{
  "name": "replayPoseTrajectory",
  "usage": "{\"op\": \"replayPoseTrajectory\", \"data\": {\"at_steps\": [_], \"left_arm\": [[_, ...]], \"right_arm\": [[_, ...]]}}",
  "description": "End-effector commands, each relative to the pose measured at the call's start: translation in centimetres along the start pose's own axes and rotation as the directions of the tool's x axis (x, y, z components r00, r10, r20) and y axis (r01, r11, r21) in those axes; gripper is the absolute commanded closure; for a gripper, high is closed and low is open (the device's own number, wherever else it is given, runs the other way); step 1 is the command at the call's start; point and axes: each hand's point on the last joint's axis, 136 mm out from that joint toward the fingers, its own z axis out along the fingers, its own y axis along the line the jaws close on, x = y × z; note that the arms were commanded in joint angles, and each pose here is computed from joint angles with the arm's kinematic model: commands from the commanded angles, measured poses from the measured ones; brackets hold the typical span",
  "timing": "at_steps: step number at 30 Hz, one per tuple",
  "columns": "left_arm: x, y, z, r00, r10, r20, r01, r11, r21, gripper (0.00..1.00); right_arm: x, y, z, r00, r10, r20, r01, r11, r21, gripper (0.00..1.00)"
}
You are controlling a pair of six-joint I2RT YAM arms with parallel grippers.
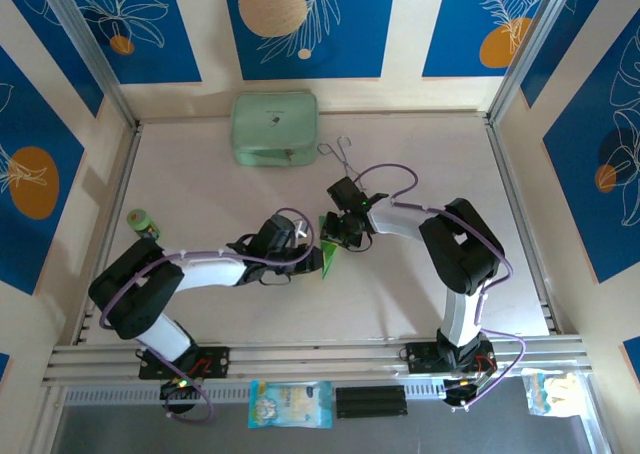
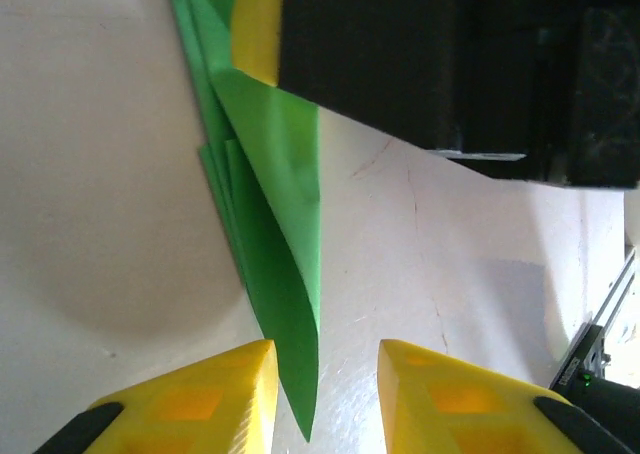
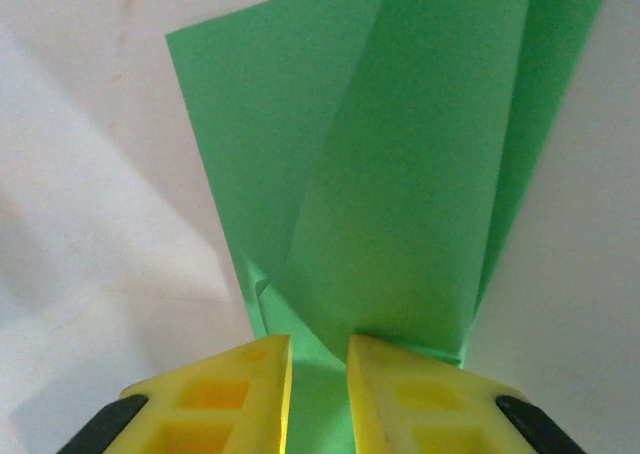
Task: Fold a paper plane with a square sheet of paper (pick it up from the middle)
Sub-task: Fold the wing for the fifth time at the center of the table.
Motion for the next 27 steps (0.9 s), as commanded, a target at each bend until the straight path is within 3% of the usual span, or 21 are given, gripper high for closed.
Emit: {"op": "replayPoseTrajectory", "data": {"at_steps": [1,12,27], "left_arm": [[-1.2,-0.6,0.3,0.999,-0.031,0.023,0.031,0.999,0.014,0.67],[-1.5,-2.0,2.4,0.998,-0.050,-0.041,0.053,0.996,0.075,0.70],[-0.1,-0.2,3.8,0.990,-0.082,-0.114,0.085,0.996,0.014,0.76]], "right_arm": [[0.7,-3.4,-0.7,0.988,0.151,0.038,-0.155,0.979,0.129,0.77],[0.4,-2.6,-1.4,0.975,0.213,0.068,-0.218,0.973,0.075,0.78],[0.2,-1.5,-1.7,0.976,0.215,0.041,-0.216,0.976,0.020,0.78]]}}
